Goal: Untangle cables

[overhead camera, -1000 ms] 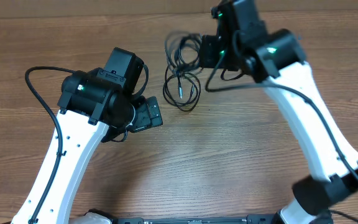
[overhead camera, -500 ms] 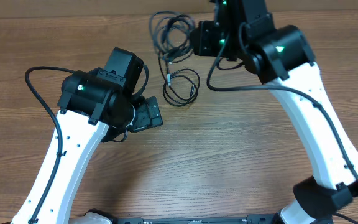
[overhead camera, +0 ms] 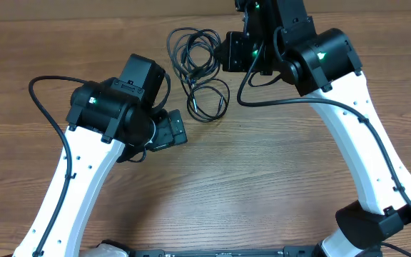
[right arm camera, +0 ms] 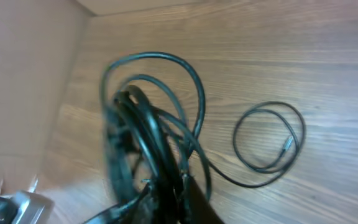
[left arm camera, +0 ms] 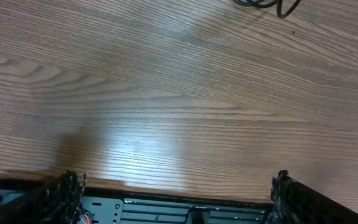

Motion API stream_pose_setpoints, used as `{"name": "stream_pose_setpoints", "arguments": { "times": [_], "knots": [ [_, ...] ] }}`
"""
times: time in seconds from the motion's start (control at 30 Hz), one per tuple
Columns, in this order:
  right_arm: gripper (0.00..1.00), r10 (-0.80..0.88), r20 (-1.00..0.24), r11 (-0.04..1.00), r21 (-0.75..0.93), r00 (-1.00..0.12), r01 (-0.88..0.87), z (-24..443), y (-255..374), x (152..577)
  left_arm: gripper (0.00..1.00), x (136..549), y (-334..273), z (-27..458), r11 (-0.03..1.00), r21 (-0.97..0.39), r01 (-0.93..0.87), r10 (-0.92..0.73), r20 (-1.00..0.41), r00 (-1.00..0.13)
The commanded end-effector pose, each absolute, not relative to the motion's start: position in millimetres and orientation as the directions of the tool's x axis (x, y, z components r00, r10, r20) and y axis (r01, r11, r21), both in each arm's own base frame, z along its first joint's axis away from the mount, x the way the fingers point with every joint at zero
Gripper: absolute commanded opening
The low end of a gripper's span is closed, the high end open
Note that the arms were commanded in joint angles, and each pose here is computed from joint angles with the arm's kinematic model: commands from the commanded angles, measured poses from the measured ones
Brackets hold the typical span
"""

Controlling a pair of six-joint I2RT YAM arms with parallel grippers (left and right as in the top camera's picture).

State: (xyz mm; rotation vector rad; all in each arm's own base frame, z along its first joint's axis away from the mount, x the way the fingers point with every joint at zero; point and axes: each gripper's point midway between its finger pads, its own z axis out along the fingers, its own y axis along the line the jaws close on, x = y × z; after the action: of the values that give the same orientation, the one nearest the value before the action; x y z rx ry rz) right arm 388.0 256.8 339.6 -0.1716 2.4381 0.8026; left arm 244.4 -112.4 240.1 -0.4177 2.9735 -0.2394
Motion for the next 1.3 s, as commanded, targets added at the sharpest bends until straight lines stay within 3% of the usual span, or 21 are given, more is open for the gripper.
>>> {"name": "stream_pose_setpoints", "arguments": {
  "times": [0.0,0.13,0.37,0.87,1.27],
  "knots": [
    [0.12,0.075,-0.589,0.812,0.504,-0.805,-0.293,357.1,250.5,390.6,1.00,243.9,-113.2,239.8,0.955,-0.174,-0.240,-0.261,-0.107,-0.959],
    [0.25,0.102,-0.609,0.906,0.384,-0.787,-0.180,338.6,222.6,404.6,0.99,244.0,-113.2,239.8,0.955,-0.174,-0.240,-0.261,-0.107,-0.959],
    [0.27,0.079,-0.552,0.910,0.380,-0.830,-0.167,321.7,221.8,394.3,0.99,244.5,-113.5,239.9,0.955,-0.176,-0.240,-0.261,-0.109,-0.959],
    [0.77,0.059,-0.484,0.943,0.315,-0.873,-0.110,283.1,217.2,402.6,1.00,244.1,-113.4,239.9,0.955,-0.175,-0.240,-0.261,-0.107,-0.959],
    [0.90,0.021,-0.309,0.970,0.236,-0.951,-0.056,182.0,229.6,428.0,1.00,244.3,-112.6,239.8,0.955,-0.171,-0.241,-0.262,-0.110,-0.959]
  ]
}}
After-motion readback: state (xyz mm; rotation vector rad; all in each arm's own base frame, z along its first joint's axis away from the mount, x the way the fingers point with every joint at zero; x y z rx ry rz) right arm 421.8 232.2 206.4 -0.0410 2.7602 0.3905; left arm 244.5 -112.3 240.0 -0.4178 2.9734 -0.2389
